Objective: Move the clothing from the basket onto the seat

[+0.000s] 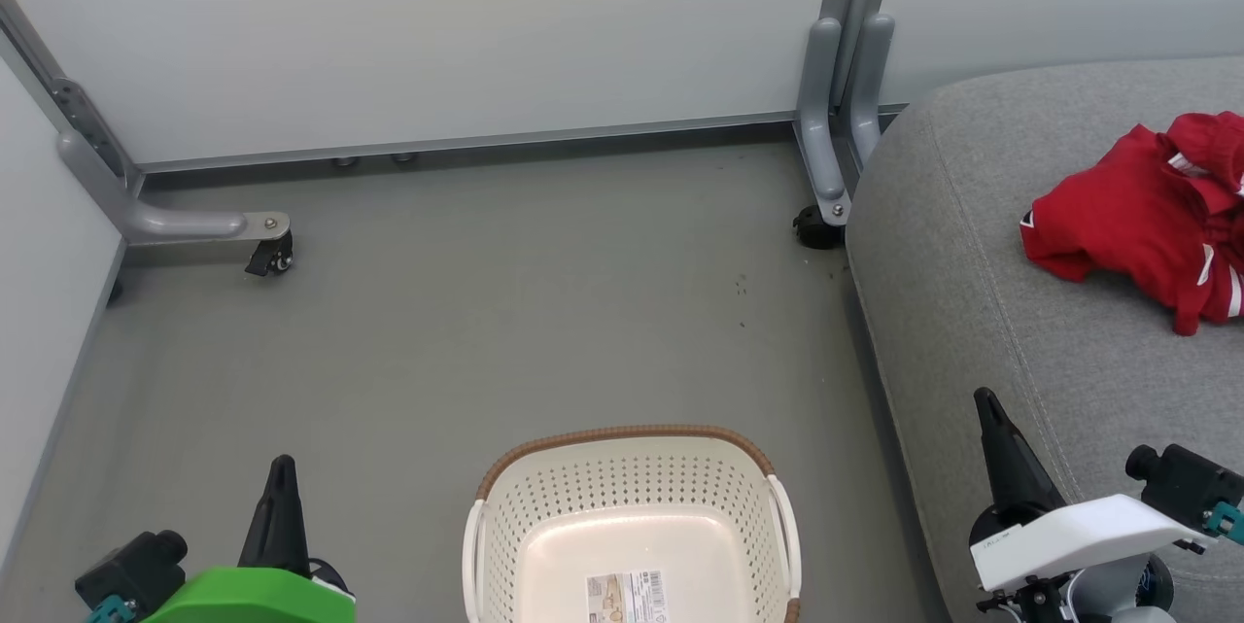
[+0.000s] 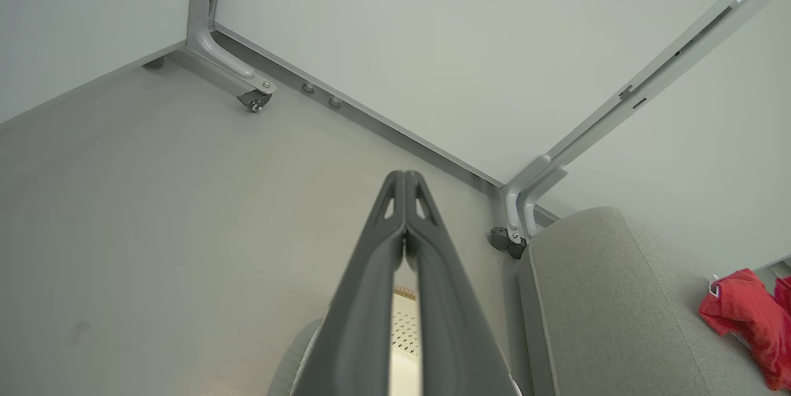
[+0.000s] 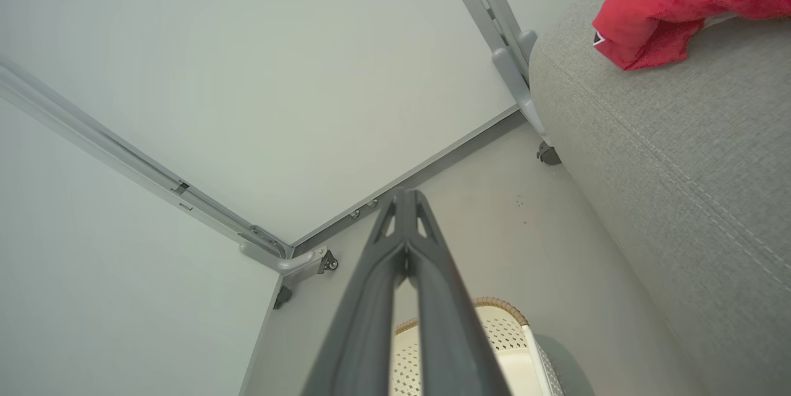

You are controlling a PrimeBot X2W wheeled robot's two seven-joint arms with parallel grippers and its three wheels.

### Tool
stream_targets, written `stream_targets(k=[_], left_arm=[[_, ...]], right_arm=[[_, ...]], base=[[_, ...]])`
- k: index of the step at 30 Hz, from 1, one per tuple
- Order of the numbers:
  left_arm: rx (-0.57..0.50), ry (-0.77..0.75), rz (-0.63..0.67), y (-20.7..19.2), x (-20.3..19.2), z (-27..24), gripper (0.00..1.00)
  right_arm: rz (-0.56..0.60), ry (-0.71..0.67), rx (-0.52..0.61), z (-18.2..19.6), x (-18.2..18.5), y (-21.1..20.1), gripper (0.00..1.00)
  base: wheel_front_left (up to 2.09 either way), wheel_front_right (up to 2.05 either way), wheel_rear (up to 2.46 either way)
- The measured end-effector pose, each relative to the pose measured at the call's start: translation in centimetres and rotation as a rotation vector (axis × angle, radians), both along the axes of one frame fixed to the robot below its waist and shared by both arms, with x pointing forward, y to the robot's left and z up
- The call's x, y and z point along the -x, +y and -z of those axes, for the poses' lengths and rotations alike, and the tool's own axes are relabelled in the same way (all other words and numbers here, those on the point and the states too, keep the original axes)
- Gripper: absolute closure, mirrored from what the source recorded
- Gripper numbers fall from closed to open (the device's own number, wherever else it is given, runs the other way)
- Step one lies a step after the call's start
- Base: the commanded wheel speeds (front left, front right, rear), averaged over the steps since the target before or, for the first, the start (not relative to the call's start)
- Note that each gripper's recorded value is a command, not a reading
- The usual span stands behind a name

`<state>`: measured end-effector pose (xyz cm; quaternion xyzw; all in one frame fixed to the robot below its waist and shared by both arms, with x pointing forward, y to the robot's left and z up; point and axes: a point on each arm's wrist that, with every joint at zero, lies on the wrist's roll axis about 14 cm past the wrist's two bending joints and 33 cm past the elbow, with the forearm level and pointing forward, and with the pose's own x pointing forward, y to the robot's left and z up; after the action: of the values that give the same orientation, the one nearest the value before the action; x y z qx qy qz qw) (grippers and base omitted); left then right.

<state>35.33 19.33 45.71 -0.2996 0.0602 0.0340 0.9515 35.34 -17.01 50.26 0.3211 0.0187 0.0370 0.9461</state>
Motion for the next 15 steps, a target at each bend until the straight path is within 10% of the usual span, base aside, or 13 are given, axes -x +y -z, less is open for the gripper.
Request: stream_targets(k=[15], left_arm=[[0.207,-0.006,-0.033,0.28,-0.76,-0.59,1.00]], right_arm=[[0.022,0.018,-0.201,0.04,-0.79,-0.58,1.00]], base=[[0.00,0.00,0.00]])
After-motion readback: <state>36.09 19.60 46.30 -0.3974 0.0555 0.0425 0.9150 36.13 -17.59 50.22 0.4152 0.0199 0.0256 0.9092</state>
